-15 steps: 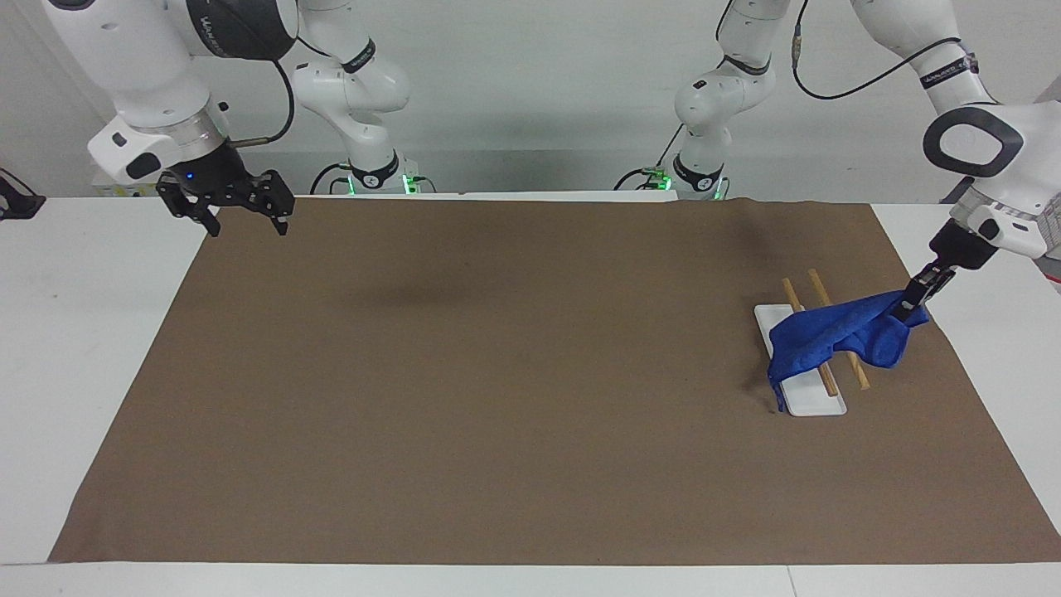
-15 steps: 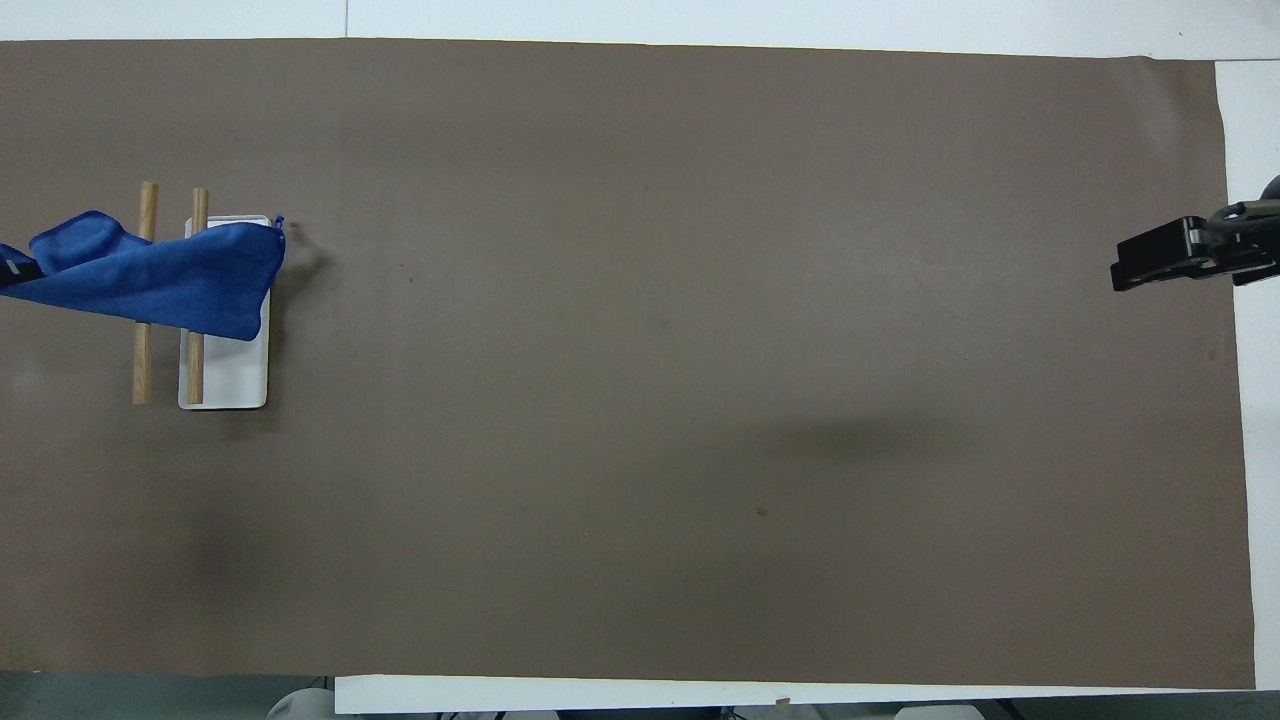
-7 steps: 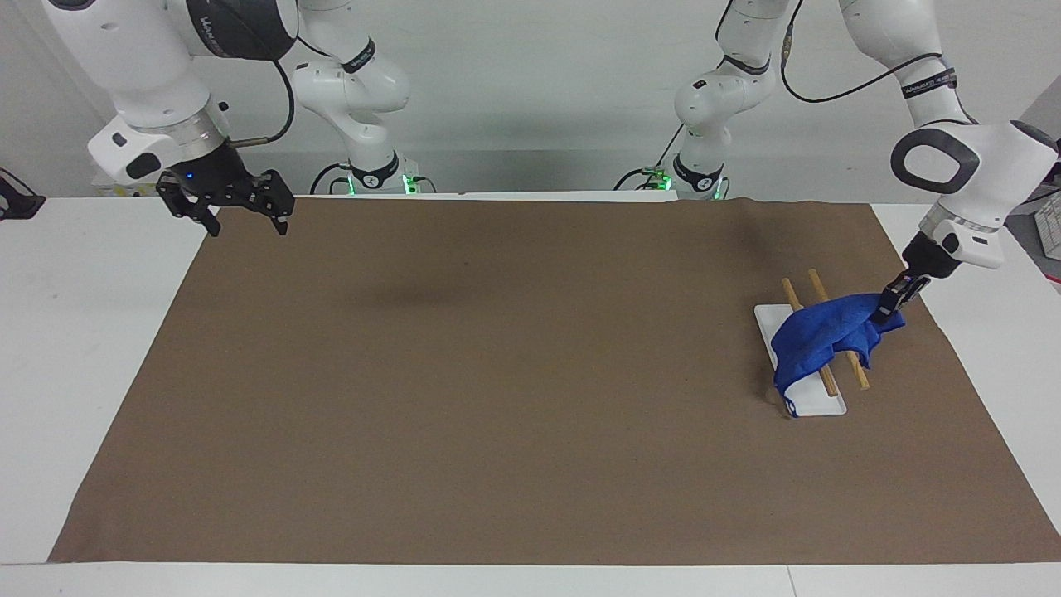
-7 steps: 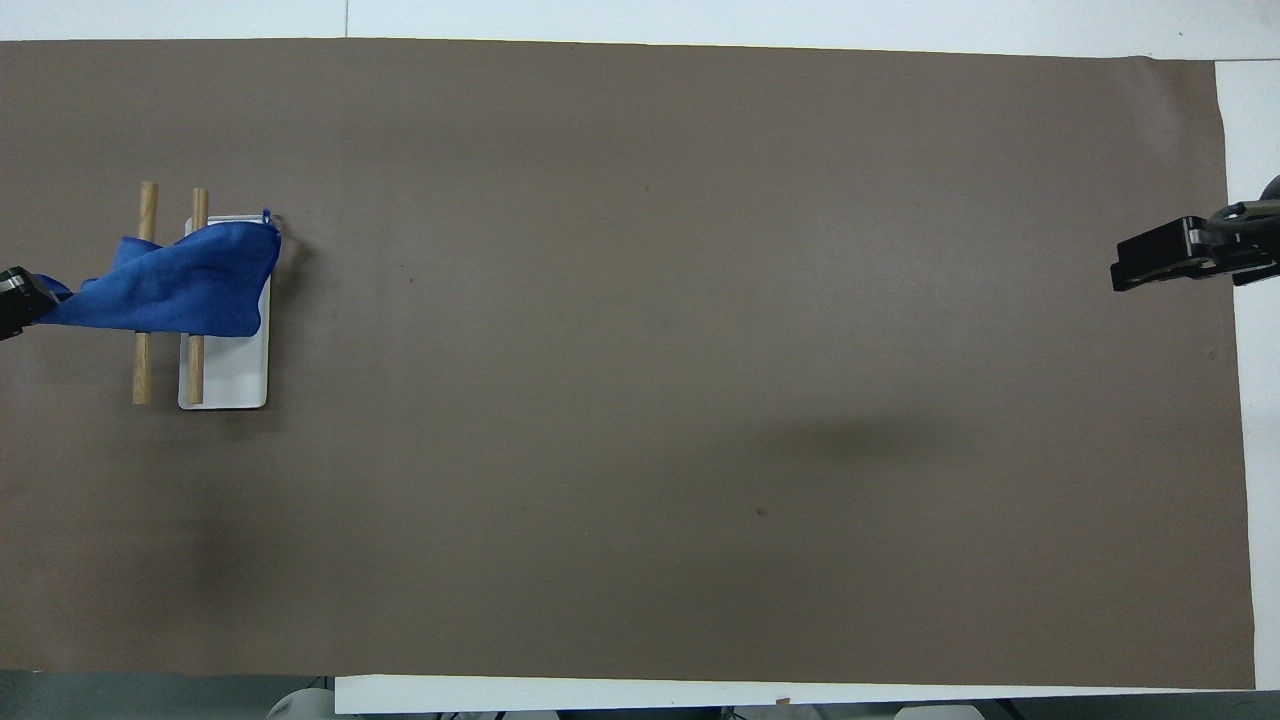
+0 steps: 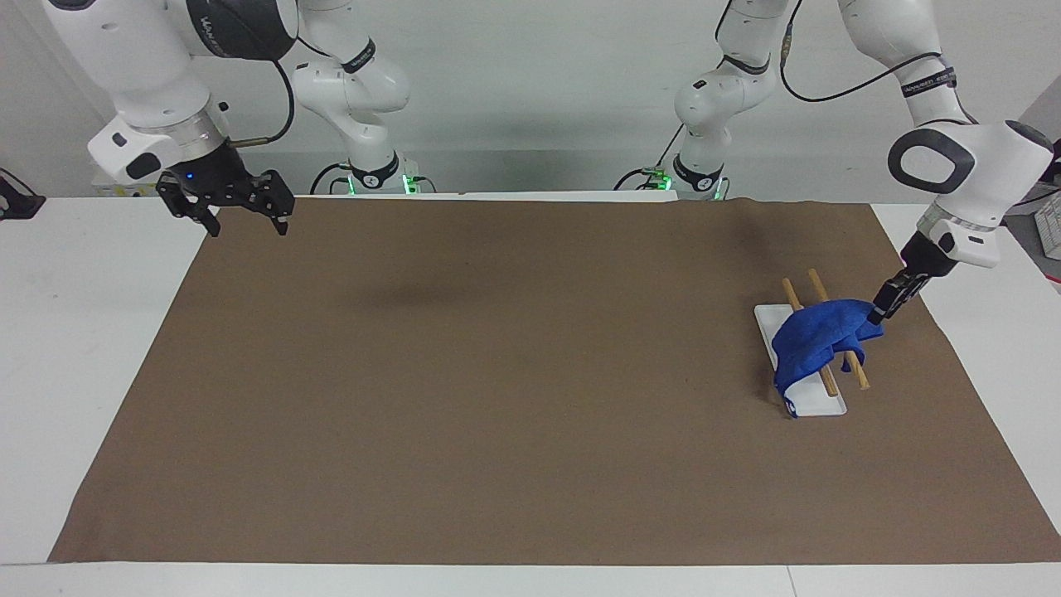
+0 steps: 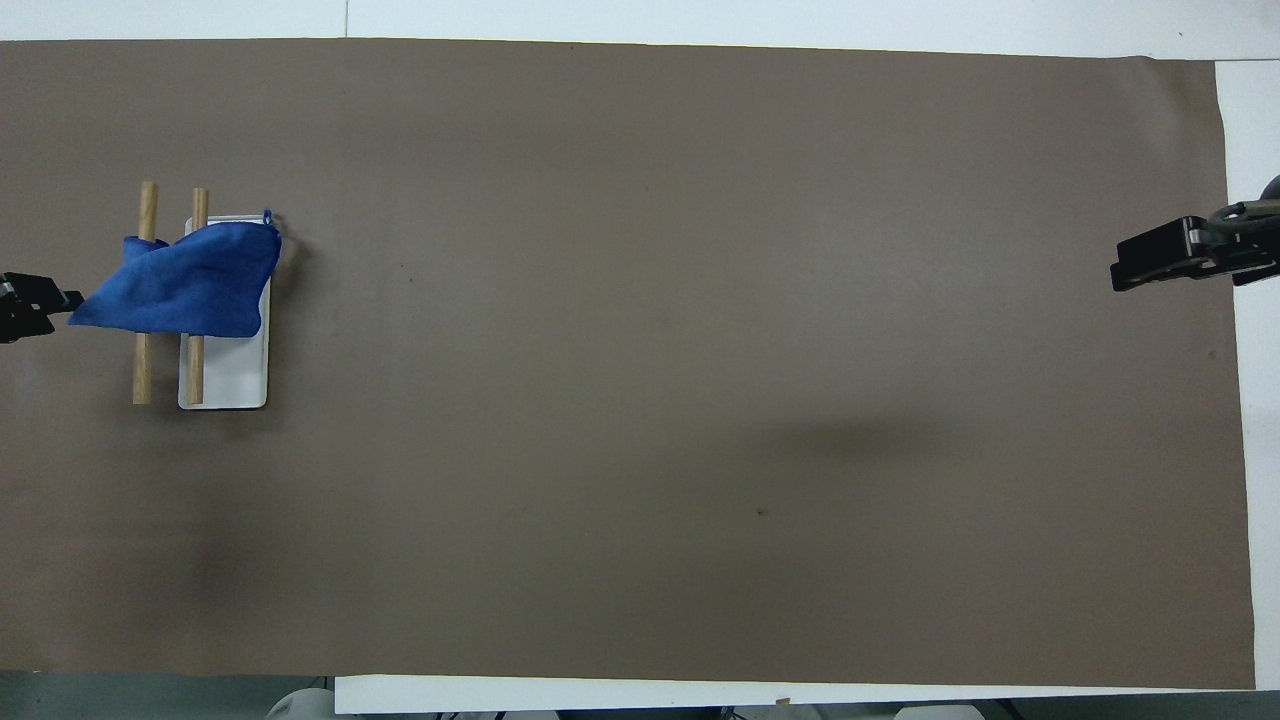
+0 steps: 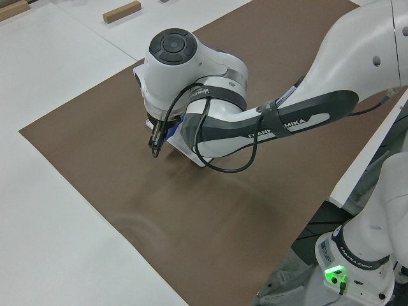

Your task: Right arm passes towel to left arm to hang

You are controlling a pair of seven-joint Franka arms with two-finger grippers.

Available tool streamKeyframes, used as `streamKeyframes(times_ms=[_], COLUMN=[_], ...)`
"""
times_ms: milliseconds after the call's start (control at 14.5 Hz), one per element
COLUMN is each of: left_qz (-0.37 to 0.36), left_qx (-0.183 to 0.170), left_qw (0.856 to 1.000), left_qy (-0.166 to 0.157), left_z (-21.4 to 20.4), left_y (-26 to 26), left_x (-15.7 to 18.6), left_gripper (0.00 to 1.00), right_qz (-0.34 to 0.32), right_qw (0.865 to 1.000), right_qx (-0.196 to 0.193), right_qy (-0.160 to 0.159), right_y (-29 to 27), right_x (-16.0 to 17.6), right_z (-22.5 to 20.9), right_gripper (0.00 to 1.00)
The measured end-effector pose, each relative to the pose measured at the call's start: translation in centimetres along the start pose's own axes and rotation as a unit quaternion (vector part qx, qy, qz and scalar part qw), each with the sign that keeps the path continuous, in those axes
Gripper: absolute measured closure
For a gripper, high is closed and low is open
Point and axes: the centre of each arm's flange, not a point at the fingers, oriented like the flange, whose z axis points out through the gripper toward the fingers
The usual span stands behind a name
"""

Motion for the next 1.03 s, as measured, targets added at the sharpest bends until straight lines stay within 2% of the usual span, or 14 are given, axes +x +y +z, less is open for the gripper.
streamKeyframes(times_ms=[206,275,550,757,1032], left_qz=[0.034,0.045,0.074,0.103,0.162], left_qx=[0.025,0.03,0.042,0.04,0.102], left_qw=[0.999,0.999,0.995,0.989,0.968], left_qy=[0.007,0.0,-0.042,-0.094,-0.162], left_z=[-2.5,-3.9,-10.9,-15.6,-18.5], left_y=[0.7,1.2,3.6,7.2,17.3], left_x=[1.6,2.3,3.9,3.2,-0.9], left_gripper=[0.03,0.0,0.0,0.0,0.0], right_qz=[0.0,0.0,0.0,0.0,0.0], right_qw=[1.0,1.0,1.0,1.0,1.0], right_qx=[0.0,0.0,0.0,0.0,0.0], right_qy=[0.0,0.0,0.0,0.0,0.0], right_y=[0.0,0.0,0.0,0.0,0.0], right_x=[0.0,0.0,0.0,0.0,0.0], right_z=[0.0,0.0,0.0,0.0,0.0], right_gripper=[0.0,0.0,0.0,0.0,0.0])
